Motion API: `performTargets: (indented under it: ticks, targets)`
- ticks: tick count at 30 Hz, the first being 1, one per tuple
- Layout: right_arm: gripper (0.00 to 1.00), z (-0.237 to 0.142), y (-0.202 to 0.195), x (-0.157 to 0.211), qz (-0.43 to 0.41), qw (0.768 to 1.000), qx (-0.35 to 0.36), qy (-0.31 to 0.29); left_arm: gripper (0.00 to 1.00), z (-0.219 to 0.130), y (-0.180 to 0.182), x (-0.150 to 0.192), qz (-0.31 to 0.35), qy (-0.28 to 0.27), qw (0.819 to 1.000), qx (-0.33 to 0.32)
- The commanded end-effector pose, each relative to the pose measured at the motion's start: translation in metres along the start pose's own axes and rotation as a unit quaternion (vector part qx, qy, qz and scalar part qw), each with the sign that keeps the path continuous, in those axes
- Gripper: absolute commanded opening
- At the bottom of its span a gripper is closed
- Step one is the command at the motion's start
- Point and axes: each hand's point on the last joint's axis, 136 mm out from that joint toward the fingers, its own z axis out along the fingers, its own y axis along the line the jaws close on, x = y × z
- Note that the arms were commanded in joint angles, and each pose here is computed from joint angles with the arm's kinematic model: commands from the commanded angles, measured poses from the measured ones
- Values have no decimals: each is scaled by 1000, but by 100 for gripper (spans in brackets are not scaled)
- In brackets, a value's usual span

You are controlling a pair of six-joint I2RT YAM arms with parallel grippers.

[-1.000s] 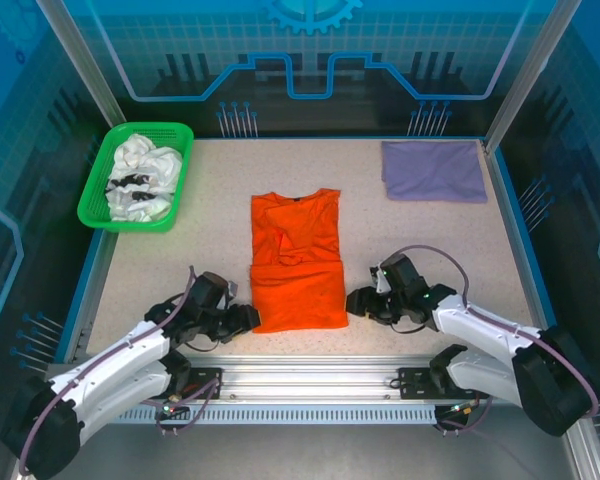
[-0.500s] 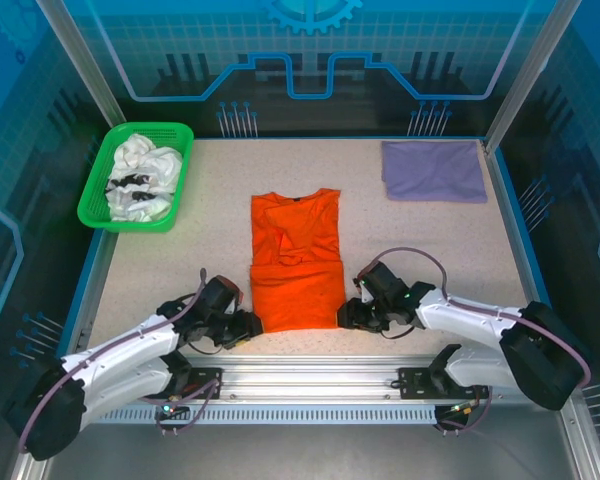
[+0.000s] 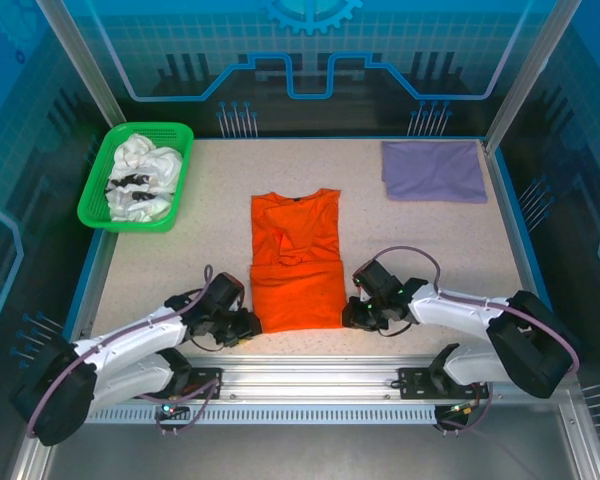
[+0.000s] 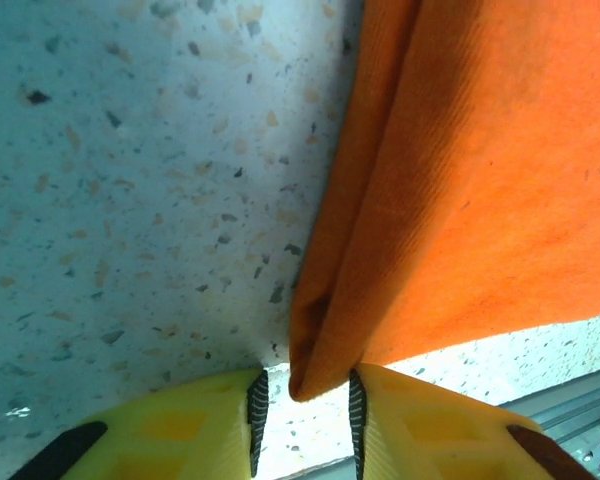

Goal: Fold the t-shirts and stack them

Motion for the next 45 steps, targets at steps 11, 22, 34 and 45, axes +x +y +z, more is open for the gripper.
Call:
performTargets:
  ticks: [11,22,34,45]
  targets:
    - [0,7,7,-9,-18,1000,19,7,7,4,-18,-32,40,-53,998,-13]
    - [0,1,-10,23,-44,997,54,20,0,-9,-2,-11,48,-33,998,-37]
    - [0,-17,-25,80,-56,996,58,-25,0,-28,3,47,63,12,998,-25]
    - [0,-84,-10,61,-58,990,9,-126,0,-70,-44,40,90,-30,995,36]
